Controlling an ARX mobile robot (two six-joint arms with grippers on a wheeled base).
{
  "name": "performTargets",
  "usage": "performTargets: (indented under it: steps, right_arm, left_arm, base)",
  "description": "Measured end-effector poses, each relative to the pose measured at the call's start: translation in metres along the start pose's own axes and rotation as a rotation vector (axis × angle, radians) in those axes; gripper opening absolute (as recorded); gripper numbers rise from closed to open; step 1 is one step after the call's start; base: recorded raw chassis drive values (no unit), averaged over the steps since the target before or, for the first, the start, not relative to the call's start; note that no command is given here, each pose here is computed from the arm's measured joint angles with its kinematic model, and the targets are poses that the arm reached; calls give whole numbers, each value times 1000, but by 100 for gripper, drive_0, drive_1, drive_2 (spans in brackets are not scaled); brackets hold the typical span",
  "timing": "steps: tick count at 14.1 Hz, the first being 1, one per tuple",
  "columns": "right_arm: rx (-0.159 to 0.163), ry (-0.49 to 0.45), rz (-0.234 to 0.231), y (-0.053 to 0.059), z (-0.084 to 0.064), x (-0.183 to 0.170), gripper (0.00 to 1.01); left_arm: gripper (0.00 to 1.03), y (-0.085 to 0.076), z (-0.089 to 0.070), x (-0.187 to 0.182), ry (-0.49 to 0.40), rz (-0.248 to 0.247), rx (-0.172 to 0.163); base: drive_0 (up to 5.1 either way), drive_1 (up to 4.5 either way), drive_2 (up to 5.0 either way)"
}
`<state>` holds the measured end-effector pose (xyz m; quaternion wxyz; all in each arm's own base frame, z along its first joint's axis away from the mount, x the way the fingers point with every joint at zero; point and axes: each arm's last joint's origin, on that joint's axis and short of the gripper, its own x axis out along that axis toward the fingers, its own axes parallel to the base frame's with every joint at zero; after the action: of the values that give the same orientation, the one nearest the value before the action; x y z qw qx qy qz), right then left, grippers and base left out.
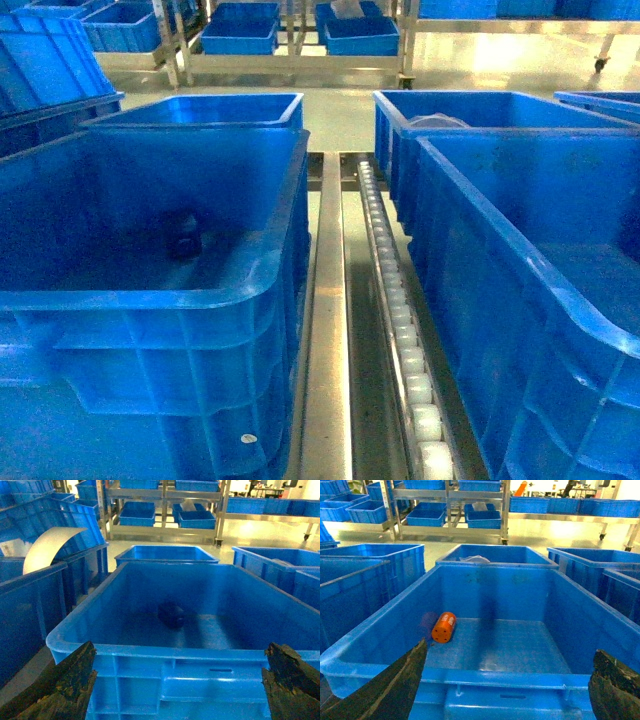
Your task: Sort blue parts and orange caps into right shelf containers
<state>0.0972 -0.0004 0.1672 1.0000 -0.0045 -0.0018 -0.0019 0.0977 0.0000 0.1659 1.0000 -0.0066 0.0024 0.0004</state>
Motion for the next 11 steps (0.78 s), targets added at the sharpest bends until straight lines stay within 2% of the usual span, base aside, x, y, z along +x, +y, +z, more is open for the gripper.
performTargets:
  steps: [11]
  right_arm:
    - [0, 0, 0, 0, 0, 0, 98]
  left_arm:
    - [98, 0, 0, 0, 0, 0, 0]
  base:
    - [0, 0, 0]
